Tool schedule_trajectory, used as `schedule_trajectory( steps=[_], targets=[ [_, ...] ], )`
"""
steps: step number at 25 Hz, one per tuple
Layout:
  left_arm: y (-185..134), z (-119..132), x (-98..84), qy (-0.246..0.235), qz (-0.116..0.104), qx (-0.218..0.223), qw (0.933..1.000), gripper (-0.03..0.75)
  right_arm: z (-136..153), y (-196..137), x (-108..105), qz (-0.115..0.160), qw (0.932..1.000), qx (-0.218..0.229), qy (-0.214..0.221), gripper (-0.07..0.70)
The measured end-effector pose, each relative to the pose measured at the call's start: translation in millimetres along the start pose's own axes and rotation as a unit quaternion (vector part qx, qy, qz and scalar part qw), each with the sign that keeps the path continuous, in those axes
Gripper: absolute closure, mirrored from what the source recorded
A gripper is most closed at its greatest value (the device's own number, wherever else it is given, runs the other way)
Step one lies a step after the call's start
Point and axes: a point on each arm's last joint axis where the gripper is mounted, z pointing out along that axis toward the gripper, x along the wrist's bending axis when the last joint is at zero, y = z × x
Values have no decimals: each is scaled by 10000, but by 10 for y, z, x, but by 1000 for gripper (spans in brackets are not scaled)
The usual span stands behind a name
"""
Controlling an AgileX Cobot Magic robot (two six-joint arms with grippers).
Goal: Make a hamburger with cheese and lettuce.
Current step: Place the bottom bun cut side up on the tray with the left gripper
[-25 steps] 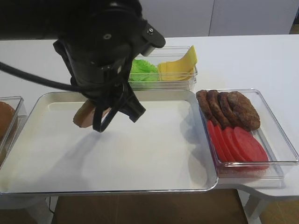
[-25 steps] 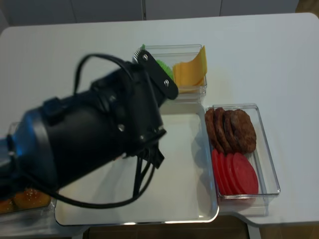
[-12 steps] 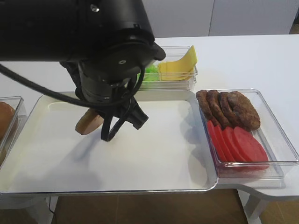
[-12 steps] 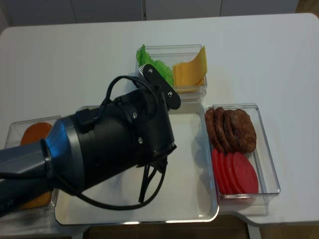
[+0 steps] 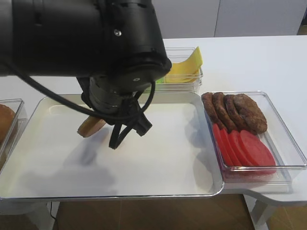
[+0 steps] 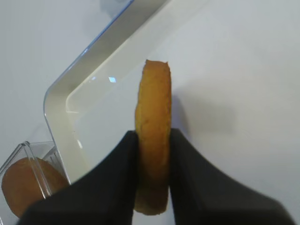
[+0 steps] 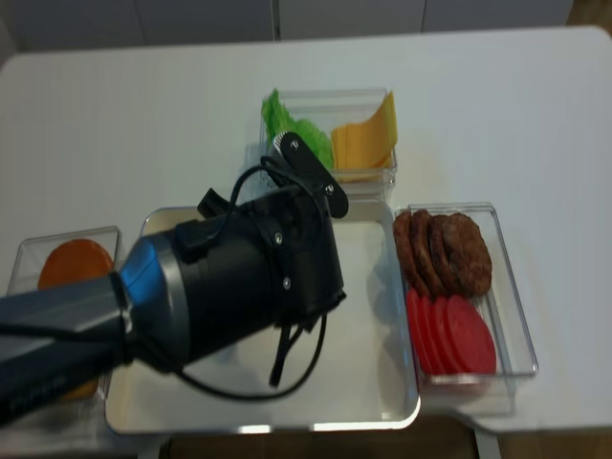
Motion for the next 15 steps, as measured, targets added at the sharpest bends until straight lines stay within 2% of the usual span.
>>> schedule_trajectory(
  steps=[8,13,15],
  targets=[
    [-20,60,-78,-104,-5,188,9998,580,0,0,0,0,10000,0,0,153],
    [-117,156,-121,-22,150,340,9993,580,0,0,0,0,10000,0,0,153],
    [-144,179,-127,15,144,375,9992,582,0,0,0,0,10000,0,0,153]
  ],
)
